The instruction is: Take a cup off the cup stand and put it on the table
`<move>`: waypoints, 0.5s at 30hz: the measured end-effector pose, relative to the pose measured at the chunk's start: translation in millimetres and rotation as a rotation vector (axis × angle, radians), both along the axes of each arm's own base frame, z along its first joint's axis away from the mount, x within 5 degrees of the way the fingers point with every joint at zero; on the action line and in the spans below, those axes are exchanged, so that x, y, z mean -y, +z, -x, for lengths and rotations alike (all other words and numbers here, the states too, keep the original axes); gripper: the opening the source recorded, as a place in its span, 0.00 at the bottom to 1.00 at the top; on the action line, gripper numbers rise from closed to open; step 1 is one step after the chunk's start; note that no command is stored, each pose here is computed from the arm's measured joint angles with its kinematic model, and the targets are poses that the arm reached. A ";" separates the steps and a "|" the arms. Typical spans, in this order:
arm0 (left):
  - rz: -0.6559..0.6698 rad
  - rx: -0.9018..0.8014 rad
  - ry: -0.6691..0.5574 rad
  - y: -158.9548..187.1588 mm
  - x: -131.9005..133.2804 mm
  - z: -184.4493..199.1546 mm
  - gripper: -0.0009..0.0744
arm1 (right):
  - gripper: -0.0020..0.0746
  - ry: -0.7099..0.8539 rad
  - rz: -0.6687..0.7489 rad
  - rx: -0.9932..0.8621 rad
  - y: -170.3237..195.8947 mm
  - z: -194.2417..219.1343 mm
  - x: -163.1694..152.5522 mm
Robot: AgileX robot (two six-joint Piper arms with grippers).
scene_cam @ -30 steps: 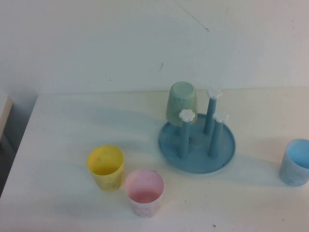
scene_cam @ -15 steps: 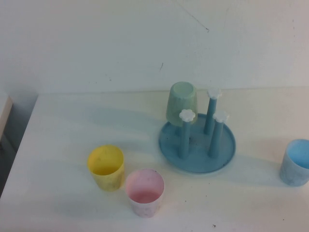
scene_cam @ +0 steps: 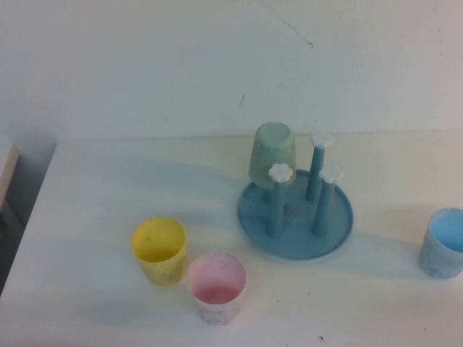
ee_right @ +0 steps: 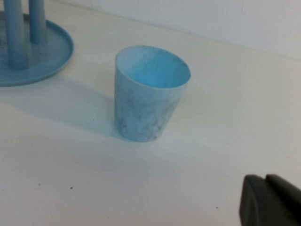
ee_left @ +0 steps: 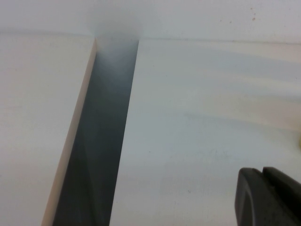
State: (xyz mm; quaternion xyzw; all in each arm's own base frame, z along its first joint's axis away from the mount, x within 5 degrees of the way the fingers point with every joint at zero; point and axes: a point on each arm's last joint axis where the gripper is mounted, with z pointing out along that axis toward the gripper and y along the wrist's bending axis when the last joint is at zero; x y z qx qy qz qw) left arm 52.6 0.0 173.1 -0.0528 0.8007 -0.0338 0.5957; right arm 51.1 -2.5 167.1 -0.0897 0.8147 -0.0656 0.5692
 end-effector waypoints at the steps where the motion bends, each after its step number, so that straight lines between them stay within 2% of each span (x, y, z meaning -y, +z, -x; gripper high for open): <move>1: 0.000 0.000 0.000 0.0 0.0 0.0 0.01 | 0.02 0.000 0.000 0.000 0.0 0.0 0.0; 10: 0.016 0.000 0.001 0.0 0.3 0.0 0.01 | 0.02 0.000 0.000 0.000 0.0 0.0 0.0; 12: 0.170 0.016 0.009 1.5 3.5 -0.4 0.01 | 0.02 0.000 0.000 0.000 0.0 0.0 0.0; 15: 0.593 0.050 0.031 6.3 11.0 -1.5 0.01 | 0.02 0.000 0.000 0.000 0.0 0.0 0.0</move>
